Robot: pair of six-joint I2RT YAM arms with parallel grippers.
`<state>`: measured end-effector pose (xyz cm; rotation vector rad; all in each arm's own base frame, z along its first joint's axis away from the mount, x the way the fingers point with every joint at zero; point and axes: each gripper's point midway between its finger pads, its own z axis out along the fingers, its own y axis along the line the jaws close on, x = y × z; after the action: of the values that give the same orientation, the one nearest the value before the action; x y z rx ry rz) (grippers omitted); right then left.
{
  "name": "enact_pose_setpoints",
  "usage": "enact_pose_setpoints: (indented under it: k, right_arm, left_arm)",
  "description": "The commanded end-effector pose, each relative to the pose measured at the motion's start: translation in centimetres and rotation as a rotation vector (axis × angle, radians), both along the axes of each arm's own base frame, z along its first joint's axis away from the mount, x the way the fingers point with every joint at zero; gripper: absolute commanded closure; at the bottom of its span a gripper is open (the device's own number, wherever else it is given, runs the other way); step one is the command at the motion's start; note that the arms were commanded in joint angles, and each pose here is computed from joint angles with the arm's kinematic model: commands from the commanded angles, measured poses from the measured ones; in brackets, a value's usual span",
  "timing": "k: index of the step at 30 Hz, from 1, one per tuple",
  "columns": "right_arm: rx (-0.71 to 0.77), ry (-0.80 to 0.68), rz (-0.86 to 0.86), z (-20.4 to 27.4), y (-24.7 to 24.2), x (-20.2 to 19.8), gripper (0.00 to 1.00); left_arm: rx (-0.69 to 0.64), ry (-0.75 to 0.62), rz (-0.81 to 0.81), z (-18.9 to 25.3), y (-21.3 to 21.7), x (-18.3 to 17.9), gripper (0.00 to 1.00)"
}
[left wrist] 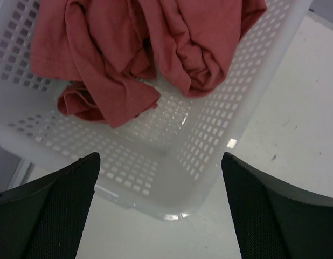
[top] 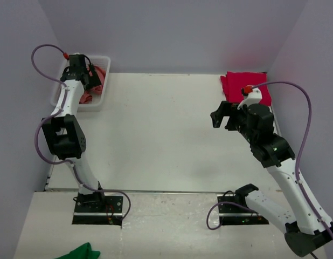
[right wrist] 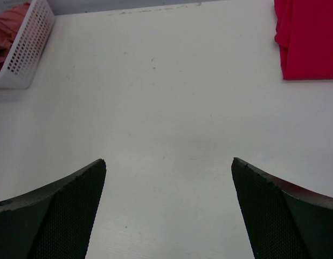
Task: Fold and stack the t-shirts
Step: Grab crumpled tshirt from bin with the left arm
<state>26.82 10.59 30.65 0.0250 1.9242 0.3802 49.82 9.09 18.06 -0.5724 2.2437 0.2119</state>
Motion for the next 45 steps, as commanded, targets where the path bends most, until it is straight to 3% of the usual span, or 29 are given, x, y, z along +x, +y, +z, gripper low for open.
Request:
enact_pose_setpoints:
  k: [1, 13, 24, 26, 29, 30, 31, 32, 35, 40, 41, 43, 45]
  right_arm:
    - [0.015, -0.007, 0.055, 0.4, 1.1, -0.2, 0.01]
    - [0.032, -0.027, 0.123, 0.2, 2.2, -1.1, 0.01]
    - [0.031, -0.038, 0.118, 0.1, 2.0, -1.4, 0.01]
    - [0.034, -0.015, 0.128, -0.3, 2.2, -1.5, 0.01]
    - [0.037, 0.009, 0.137, -1.1, 2.6, -1.5, 0.01]
    - [0.037, 0.017, 0.136, -1.5, 2.6, -1.6, 0.01]
    - [0.04, 0.015, 0.133, -1.5, 2.5, -1.6, 0.01]
    - [0.042, 0.017, 0.135, -1.6, 2.6, -1.6, 0.01]
    - [0.047, 0.014, 0.131, -1.8, 2.6, -1.7, 0.01]
    - [0.033, 0.04, 0.126, -3.3, 2.9, -1.0, 0.01]
    - [0.033, 0.039, 0.118, -3.4, 2.8, -0.8, 0.01]
    - [0.027, 0.044, 0.1, -4.2, 2.8, -0.2, 0.01]
    - [0.023, 0.056, 0.091, -4.7, 2.8, 0.1, 0.01]
  left_arm:
    - [-0.033, -0.093, -0.046, 1.6, 1.4, 3.9, 0.07]
    - [-0.1, -0.107, -0.112, -3.6, 2.4, 10.0, 0.13]
    - [-0.1, -0.091, -0.096, -7.4, 3.1, 12.1, 0.18]
    - [-0.098, -0.105, -0.094, -7.4, 3.2, 12.5, 0.31]
    - [-0.105, -0.142, -0.114, -7.2, 3.1, 13.0, 0.65]
    - [-0.098, -0.164, -0.112, -6.7, 3.2, 13.2, 0.9]
    - [-0.093, -0.182, -0.112, -6.1, 3.2, 13.4, 1.0]
    - [-0.092, -0.191, -0.115, -5.9, 3.2, 13.4, 1.0]
    - [-0.076, -0.275, -0.125, -2.1, 3.0, 13.4, 1.0]
    - [-0.034, -0.647, -0.337, 15.9, -2.2, 11.0, 1.0]
    - [-0.008, -0.74, -0.386, 21.4, -3.5, 9.5, 1.0]
    - [-0.006, -0.85, -0.541, 27.2, -7.1, 7.3, 1.0]
    - [0.002, -1.0, -0.729, 33.8, -11.3, 2.8, 1.0]
